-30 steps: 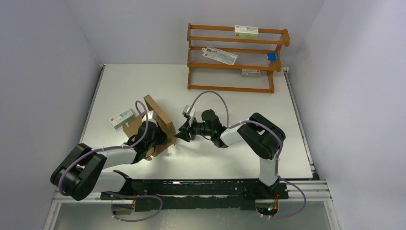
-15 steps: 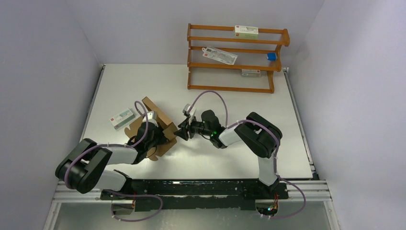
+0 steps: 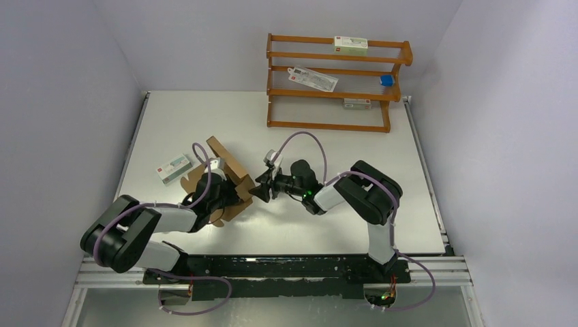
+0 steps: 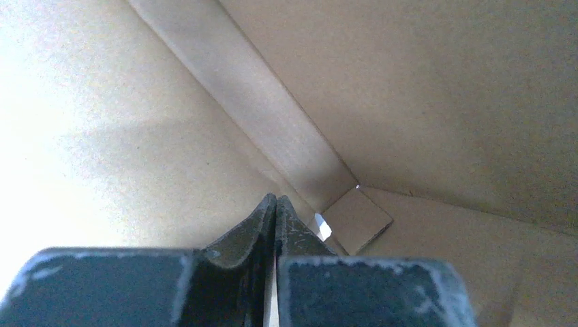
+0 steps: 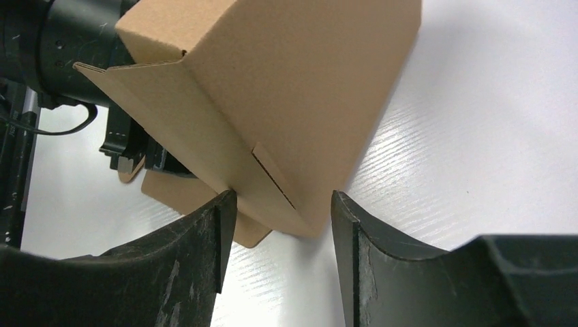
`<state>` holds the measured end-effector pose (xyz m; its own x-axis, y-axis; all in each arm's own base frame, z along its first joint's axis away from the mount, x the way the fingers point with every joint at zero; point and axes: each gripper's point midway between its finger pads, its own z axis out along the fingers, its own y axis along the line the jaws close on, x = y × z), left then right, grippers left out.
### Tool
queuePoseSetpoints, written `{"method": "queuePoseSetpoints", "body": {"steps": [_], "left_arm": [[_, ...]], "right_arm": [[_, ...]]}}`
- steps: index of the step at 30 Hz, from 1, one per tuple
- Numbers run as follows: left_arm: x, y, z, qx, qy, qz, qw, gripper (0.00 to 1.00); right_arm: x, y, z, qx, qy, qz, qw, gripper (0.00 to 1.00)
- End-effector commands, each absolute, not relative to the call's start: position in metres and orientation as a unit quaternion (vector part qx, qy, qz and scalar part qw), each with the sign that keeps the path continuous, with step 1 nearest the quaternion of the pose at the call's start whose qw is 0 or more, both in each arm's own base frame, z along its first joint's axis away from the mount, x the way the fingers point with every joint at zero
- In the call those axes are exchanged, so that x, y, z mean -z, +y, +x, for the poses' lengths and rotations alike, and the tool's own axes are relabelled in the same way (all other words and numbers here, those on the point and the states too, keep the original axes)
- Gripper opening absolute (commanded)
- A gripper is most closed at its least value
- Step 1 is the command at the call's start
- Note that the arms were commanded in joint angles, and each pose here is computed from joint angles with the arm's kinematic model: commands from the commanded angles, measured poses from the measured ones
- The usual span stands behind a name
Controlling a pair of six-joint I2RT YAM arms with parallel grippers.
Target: Fold the paper box
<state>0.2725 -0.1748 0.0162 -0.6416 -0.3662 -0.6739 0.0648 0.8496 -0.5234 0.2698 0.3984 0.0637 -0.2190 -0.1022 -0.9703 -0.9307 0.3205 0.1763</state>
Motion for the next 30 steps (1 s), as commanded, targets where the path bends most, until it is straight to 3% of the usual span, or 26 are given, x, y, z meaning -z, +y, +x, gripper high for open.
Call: {"method": "queuePoseSetpoints", "body": {"steps": [1,9,22,30], "left_arm": [[0.003,-0.18,0.256,0.259,0.893,-0.076,0.361,0.07],[0.001,-0.185,0.261,0.262,0.892,-0.078,0.359,0.06],[-0.001,-0.203,0.25,0.283,0.889,-0.066,0.354,0.05],[-0.005,-0.22,0.237,0.304,0.886,-0.055,0.346,0.05]], "right_arm": [[-0.094,0.401,0.265,-0.443,0.616,-0.397,0.517,0.57],[-0.105,0.393,0.257,-0.452,0.61,-0.384,0.525,0.57],[-0.106,0.375,0.298,-0.376,0.655,-0.296,0.585,0.58],[-0.102,0.358,0.318,-0.33,0.681,-0.242,0.607,0.53]]}}
